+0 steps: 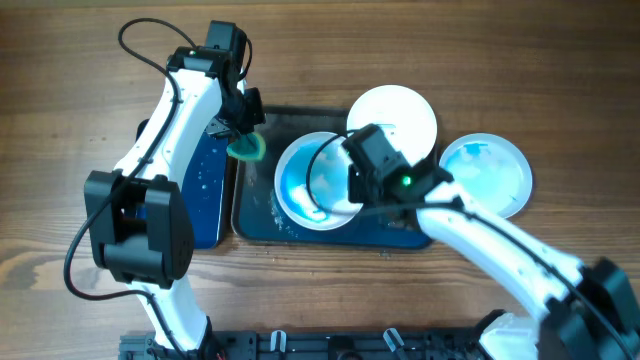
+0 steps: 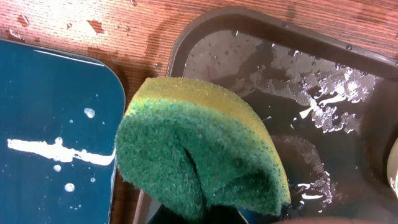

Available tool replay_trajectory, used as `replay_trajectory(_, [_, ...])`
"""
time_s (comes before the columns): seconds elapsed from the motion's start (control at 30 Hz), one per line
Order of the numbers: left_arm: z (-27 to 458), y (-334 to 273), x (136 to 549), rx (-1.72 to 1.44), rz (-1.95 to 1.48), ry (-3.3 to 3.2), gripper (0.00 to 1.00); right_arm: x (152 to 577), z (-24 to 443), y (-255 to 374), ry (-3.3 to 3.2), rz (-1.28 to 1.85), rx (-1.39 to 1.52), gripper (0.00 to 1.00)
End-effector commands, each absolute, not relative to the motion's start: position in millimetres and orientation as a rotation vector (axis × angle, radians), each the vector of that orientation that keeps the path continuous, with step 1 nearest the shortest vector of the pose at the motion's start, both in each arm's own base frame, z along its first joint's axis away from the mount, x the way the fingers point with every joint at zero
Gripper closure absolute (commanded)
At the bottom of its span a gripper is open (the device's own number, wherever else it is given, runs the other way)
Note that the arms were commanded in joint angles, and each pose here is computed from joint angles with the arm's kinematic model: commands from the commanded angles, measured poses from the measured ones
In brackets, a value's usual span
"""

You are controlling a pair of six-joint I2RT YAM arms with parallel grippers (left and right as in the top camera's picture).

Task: Clean dirty plates on tray and stack at the side
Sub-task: 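Lift the plate with the right gripper and stack it on the cleaned plate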

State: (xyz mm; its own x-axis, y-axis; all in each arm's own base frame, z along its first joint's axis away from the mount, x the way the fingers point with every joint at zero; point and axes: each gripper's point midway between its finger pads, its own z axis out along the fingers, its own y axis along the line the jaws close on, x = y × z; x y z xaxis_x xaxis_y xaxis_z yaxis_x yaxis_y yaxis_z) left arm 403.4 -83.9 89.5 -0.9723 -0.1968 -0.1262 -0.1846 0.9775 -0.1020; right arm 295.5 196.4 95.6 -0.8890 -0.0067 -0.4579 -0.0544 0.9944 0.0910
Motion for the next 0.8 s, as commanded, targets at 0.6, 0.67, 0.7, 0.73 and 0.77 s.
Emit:
replay_trajectory(0.6, [98,-82,407,-0.308,-0.119,2.959,0.96,274,277,214,1.630,-0.966,-0.495,0.96])
replay_trajectory(0.67, [98,-82,407,-0.308,-0.119,2.959,0.96,275,288,218,1.614,-0.990,-0.501,0.96])
replay_trajectory(0.7, [98,-82,407,-0.308,-0.119,2.959,0.96,275,290,219,1.612,-0.993,-0.505,0.96])
replay_trajectory(0.73, [98,-82,407,-0.308,-0.119,2.959,0.96,276,292,220,1.611,-0.992,-0.503,0.96])
replay_trajectory(0.77, [98,-82,407,-0.308,-0.119,2.959,0.96,276,293,221,1.612,-0.982,-0.492,0.96])
